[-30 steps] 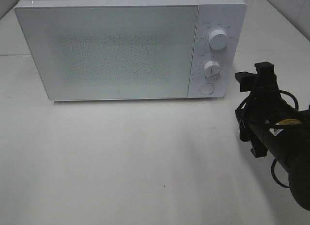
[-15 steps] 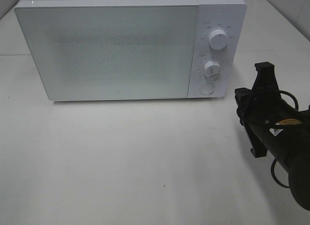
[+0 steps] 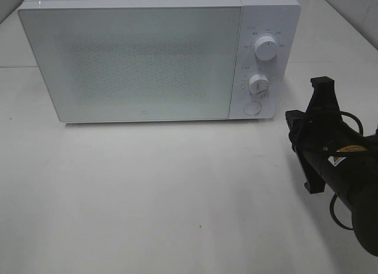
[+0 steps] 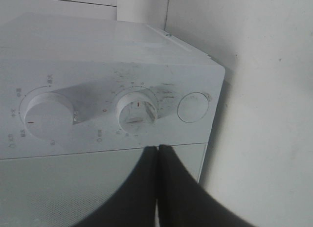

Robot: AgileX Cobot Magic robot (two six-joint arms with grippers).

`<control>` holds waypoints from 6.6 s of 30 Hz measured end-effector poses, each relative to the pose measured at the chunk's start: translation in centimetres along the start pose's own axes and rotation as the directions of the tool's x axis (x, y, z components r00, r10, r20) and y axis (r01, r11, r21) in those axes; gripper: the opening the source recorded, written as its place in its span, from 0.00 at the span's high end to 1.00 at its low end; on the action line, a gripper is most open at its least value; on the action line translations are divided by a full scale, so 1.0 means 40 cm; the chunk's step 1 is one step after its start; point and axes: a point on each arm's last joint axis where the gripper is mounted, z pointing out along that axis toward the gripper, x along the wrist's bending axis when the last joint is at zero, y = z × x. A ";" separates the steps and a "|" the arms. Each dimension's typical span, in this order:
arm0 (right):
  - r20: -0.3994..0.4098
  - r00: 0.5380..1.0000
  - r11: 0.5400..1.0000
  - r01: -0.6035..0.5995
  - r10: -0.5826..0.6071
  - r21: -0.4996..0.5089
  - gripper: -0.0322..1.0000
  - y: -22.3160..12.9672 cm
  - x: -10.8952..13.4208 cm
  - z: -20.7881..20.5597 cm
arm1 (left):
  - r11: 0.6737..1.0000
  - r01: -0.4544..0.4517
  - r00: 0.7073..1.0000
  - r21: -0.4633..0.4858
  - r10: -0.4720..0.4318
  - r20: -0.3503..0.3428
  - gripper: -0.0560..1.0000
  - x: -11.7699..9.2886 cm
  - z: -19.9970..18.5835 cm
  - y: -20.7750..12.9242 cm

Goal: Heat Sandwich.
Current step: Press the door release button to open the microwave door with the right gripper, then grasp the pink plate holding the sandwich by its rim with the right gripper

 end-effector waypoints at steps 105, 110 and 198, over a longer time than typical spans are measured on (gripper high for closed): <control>0.138 0.987 0.996 -0.075 0.082 -0.058 0.96 -0.077 -0.039 0.383 | 1.000 0.000 1.000 0.000 0.000 0.000 0.03 0.000 0.000 0.000; 0.148 0.986 0.996 -0.075 0.082 -0.055 0.96 -0.078 -0.040 0.383 | 1.000 0.000 1.000 0.000 0.000 0.000 0.03 0.000 0.000 0.000; -0.084 0.383 0.225 0.691 -0.920 0.687 0.90 0.001 0.129 0.009 | 1.000 0.000 1.000 0.000 0.000 0.000 0.03 0.000 0.000 0.000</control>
